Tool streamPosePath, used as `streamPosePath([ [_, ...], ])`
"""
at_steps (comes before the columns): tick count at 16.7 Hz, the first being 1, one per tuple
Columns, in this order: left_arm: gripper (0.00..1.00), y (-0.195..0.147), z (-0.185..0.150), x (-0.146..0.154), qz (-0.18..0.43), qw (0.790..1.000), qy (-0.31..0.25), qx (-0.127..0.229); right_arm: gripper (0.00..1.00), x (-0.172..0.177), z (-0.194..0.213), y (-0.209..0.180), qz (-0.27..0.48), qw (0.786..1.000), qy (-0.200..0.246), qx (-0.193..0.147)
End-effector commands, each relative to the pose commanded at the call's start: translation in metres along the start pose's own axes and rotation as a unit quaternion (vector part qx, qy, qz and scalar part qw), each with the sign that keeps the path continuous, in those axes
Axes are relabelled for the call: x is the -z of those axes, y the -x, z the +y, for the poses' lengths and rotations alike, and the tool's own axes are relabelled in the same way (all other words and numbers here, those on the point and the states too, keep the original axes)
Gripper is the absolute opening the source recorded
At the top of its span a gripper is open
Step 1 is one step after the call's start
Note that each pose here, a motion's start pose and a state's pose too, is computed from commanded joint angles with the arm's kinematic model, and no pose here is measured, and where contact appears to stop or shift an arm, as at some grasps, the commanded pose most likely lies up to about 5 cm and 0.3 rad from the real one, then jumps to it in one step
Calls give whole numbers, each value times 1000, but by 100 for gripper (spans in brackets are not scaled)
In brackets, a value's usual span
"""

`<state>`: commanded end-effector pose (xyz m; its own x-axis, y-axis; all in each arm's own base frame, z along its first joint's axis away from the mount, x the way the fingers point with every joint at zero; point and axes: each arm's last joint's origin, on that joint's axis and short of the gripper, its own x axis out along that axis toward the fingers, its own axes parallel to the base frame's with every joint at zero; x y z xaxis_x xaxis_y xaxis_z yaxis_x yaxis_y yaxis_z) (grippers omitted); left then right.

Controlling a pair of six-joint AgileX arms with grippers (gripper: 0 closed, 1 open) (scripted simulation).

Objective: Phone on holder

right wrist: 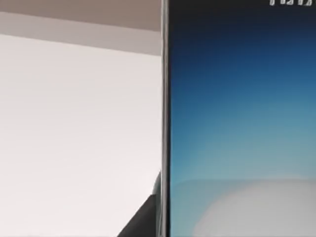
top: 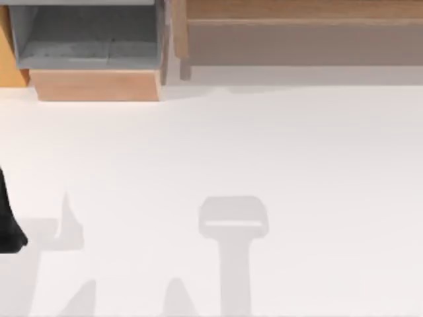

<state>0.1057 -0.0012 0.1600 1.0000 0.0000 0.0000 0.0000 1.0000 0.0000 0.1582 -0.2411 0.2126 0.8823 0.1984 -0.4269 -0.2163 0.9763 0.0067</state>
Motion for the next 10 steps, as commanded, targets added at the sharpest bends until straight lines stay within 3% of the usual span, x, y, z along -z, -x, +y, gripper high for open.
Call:
streamPosePath([
  [4, 100, 0, 0, 0, 0, 1000, 0, 0, 98, 0, 0, 0, 0, 1000, 0, 0],
  [10, 100, 0, 0, 0, 0, 1000, 0, 0, 100, 0, 0, 0, 0, 1000, 0, 0],
])
